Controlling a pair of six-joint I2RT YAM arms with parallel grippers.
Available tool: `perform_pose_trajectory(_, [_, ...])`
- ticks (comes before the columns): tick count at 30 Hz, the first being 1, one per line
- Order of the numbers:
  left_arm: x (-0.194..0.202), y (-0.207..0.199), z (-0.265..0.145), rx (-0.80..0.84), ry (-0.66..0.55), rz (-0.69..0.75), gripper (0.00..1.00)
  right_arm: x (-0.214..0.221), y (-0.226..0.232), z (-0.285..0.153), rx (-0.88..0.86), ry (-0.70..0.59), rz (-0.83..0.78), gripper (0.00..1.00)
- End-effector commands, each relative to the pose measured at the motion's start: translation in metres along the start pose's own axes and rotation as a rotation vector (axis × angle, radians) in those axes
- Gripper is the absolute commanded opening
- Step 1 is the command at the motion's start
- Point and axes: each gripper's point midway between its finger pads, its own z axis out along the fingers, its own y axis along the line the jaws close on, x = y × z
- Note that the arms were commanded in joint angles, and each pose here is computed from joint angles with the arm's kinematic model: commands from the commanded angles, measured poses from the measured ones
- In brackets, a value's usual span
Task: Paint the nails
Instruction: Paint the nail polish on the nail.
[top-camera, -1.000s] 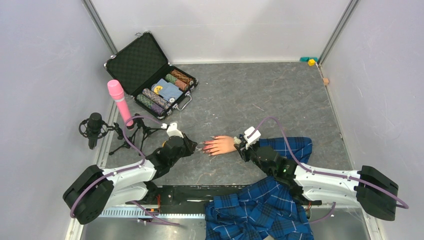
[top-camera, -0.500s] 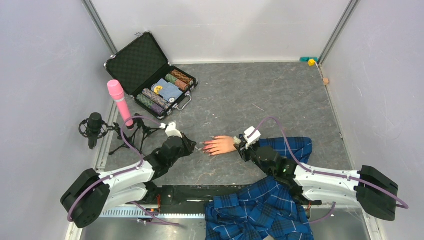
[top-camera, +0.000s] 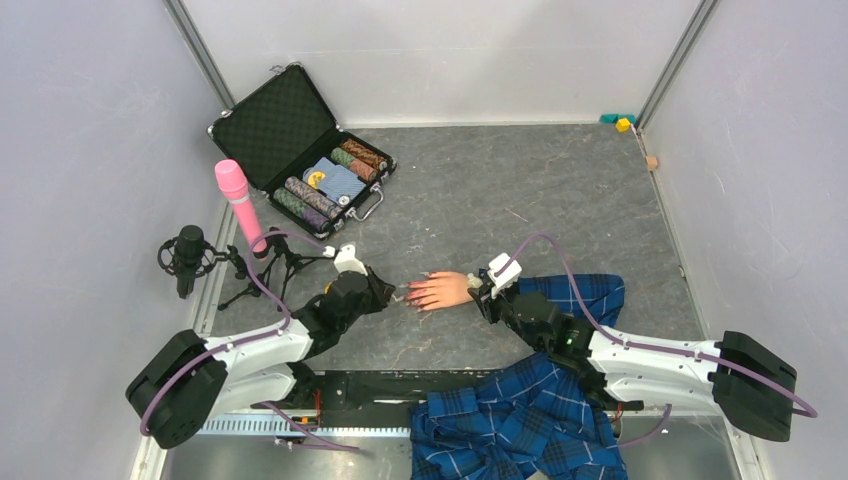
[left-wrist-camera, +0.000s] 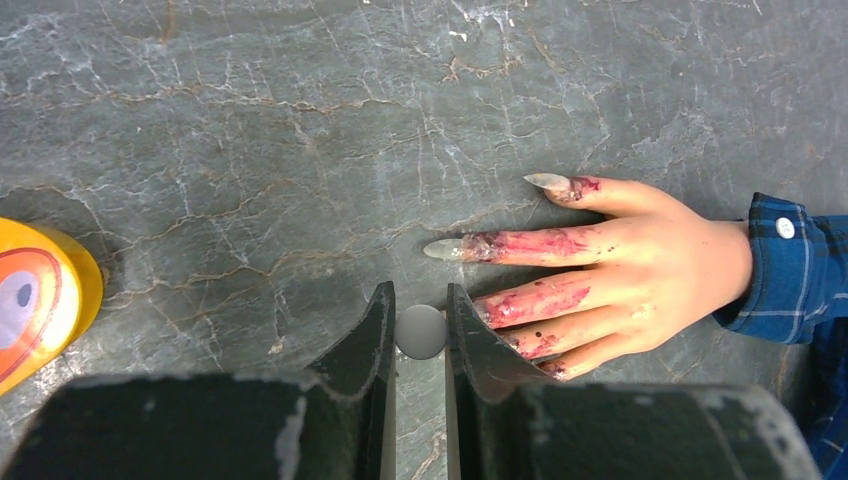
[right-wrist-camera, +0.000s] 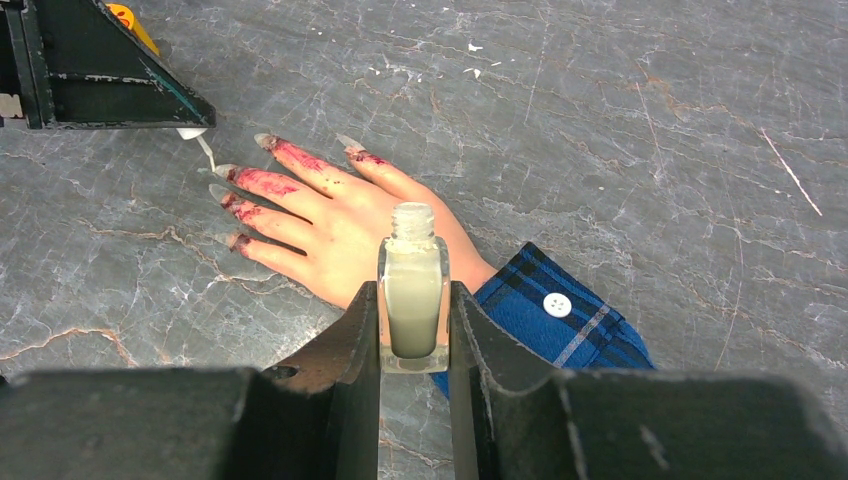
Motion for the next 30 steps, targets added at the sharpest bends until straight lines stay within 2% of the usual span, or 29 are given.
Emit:
perform_pose_trajectory(1, [-0.02,-0.022,0.003,0.06,-0.056,0.011,0.02,-0.014,0.002,0.002,-0.001,-0.056,0.032,0.0])
perform_pose_trajectory(30, [-0.018,-0.04,0.01,0.129,-0.035,0.009,0.02,-0.013,0.001,0.002,0.002,-0.054,0.03,0.0])
